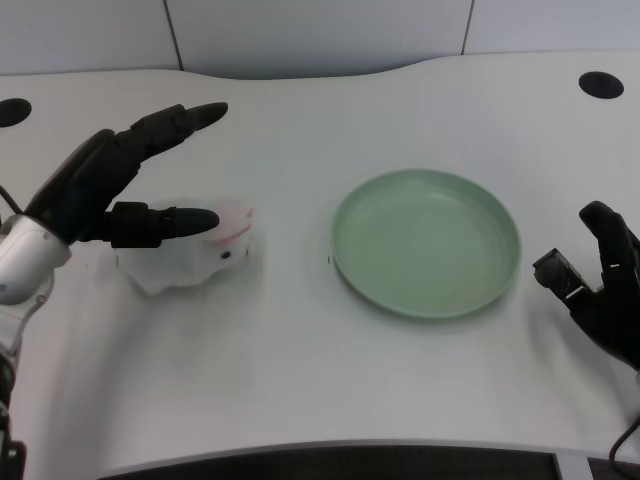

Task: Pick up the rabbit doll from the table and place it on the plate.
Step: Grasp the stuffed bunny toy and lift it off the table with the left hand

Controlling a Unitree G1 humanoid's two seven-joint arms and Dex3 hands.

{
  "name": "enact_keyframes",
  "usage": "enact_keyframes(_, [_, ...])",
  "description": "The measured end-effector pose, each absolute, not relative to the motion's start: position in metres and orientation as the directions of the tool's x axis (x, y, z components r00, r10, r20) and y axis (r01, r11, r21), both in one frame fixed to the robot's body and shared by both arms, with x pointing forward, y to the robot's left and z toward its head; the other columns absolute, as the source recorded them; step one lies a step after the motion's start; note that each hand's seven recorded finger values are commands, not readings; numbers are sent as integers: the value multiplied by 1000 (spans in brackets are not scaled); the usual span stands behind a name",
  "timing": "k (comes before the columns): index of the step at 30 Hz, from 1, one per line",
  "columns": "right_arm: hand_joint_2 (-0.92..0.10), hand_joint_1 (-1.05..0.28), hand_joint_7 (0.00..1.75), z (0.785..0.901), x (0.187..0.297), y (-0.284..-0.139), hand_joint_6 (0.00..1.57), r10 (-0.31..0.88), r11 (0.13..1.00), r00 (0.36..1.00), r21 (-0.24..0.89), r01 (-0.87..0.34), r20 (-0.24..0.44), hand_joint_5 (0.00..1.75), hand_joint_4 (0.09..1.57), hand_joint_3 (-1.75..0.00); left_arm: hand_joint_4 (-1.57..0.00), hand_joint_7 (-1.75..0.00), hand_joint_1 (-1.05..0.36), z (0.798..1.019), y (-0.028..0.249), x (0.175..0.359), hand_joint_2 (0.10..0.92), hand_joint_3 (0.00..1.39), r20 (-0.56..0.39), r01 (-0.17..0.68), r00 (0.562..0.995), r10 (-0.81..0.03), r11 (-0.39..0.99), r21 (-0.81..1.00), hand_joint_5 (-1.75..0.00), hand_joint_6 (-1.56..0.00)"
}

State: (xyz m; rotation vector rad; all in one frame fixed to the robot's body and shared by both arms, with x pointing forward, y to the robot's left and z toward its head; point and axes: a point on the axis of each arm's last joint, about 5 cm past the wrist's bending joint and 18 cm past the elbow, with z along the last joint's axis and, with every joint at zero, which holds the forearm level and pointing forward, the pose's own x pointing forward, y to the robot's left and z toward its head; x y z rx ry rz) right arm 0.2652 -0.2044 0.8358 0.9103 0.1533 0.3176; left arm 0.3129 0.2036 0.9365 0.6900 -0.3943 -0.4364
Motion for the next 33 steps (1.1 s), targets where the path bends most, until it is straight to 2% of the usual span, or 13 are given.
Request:
enact_keyframes(6, [-921, -551, 1738, 836, 265, -203, 376, 338, 569, 941, 795, -208, 4, 1746, 639, -367, -19, 0, -972, 935, 182, 328, 870, 13, 80, 185, 903, -422, 549, 815, -13, -21])
enact_keyframes(11, [-921, -557, 1742, 836, 266, -203, 369, 338, 569, 941, 795, -210, 6, 1746, 649, -365, -32, -11, -964, 929, 168, 332, 836, 0, -38, 220, 926, -376, 456, 862, -17, -32])
enact_keyframes(12, [-921, -558, 1744, 836, 266, -203, 368, 338, 569, 941, 795, -210, 6, 1746, 655, -370, -97, -26, -946, 927, 166, 332, 826, 0, -67, 236, 927, -368, 437, 868, -48, -70])
enact_keyframes(13, [-921, -555, 1745, 836, 266, -203, 361, 338, 569, 941, 795, -210, 6, 1746, 658, -373, -265, -41, -864, 925, 164, 333, 797, 0, -104, 259, 927, -361, 413, 873, -111, -179])
enact_keyframes(15, [-921, -556, 1746, 836, 266, -203, 359, 339, 569, 941, 795, -210, 6, 1746, 658, -369, -619, -58, -585, 921, 160, 333, 740, 0, -163, 295, 924, -345, 376, 878, -147, -537])
enact_keyframes(18, [-921, -555, 1746, 836, 266, -203, 362, 339, 569, 941, 795, -210, 6, 1746, 657, -361, -788, -41, -450, 916, 154, 332, 722, 0, -210, 322, 922, -324, 343, 882, -108, -729])
enact_keyframes(20, [-921, -554, 1744, 836, 266, -203, 362, 340, 565, 940, 798, -210, 6, 1746, 653, -335, -865, -138, -381, 915, 151, 332, 723, 1, -227, 326, 920, -319, 306, 894, -319, -907])
enact_keyframes(21, [-921, -554, 1744, 836, 266, -203, 362, 342, 563, 940, 799, -210, 6, 1746, 652, -327, -780, -179, -359, 915, 150, 332, 727, 1, -236, 325, 921, -310, 279, 904, -568, -940])
enact_keyframes(23, [-921, -556, 1746, 836, 266, -203, 355, 345, 560, 939, 801, -213, 9, 1746, 648, -339, -682, -227, -346, 912, 147, 331, 740, 1, -256, 327, 919, -300, 216, 920, -836, -938])
enact_keyframes(28, [-921, -556, 1746, 839, 267, -203, 353, 347, 561, 938, 795, -230, 26, 1746, 647, -344, -645, -254, -343, 910, 146, 331, 744, 1, -265, 324, 919, -293, 177, 929, -925, -931])
enact_keyframes(29, [-921, -558, 1746, 839, 267, -203, 363, 347, 560, 937, 796, -230, 27, 1746, 651, -345, -699, -251, -475, 910, 146, 330, 814, 17, -269, 320, 917, -293, 145, 936, -994, -955])
enact_keyframes(32, [-921, -558, 1746, 840, 268, -203, 370, 350, 547, 936, 804, -234, 34, 1746, 655, -345, -725, -237, -558, 907, 146, 329, 862, 17, -287, 304, 913, -289, 15, 953, -1049, -977])
enact_keyframes(33, [-921, -555, 1746, 840, 268, -203, 378, 351, 545, 936, 805, -234, 35, 1746, 659, -357, -704, -476, -622, 906, 147, 329, 897, 59, -285, 294, 914, -289, -14, 956, -1306, -948])
